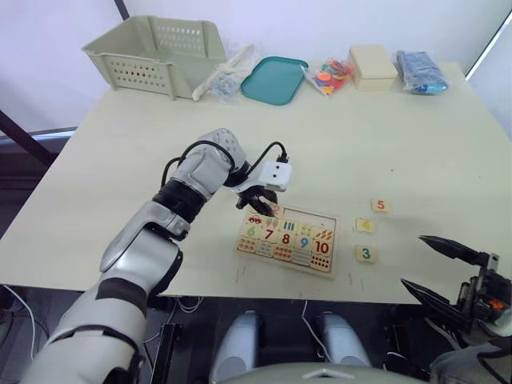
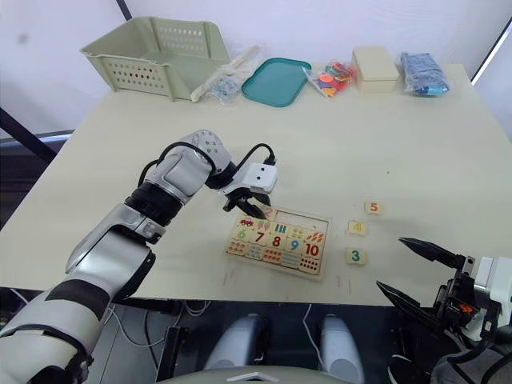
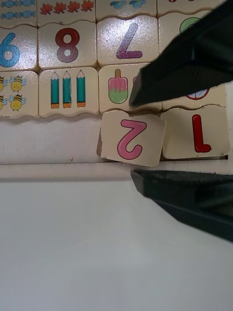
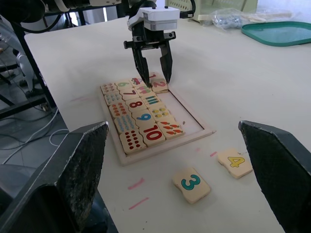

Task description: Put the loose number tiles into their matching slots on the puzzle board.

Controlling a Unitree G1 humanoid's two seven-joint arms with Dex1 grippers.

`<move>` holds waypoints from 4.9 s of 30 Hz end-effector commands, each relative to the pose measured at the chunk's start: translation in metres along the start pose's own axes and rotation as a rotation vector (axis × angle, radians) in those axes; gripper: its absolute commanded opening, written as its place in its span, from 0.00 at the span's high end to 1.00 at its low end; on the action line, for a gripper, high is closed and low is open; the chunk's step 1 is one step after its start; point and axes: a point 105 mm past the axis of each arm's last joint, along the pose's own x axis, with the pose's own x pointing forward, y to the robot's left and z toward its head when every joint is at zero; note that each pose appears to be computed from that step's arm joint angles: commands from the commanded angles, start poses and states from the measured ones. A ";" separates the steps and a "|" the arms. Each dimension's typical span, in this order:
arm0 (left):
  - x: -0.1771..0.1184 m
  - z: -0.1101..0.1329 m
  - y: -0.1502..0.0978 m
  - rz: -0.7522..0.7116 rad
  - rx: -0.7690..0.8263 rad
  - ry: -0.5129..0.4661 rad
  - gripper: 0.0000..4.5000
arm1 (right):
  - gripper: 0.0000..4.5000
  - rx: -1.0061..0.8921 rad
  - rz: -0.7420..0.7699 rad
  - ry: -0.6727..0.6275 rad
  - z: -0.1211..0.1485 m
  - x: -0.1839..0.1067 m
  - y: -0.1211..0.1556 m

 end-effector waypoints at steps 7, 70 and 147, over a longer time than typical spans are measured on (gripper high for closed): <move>-0.028 0.016 0.008 0.034 0.005 -0.066 0.57 | 0.00 -0.035 0.018 -0.026 0.008 0.003 0.003; -0.024 -0.012 0.009 0.024 0.034 -0.111 0.98 | 0.00 -0.041 0.004 -0.043 0.005 0.005 0.005; -0.076 -0.046 -0.092 0.789 -0.648 -0.824 0.98 | 0.00 0.038 -0.108 0.016 -0.002 0.007 -0.030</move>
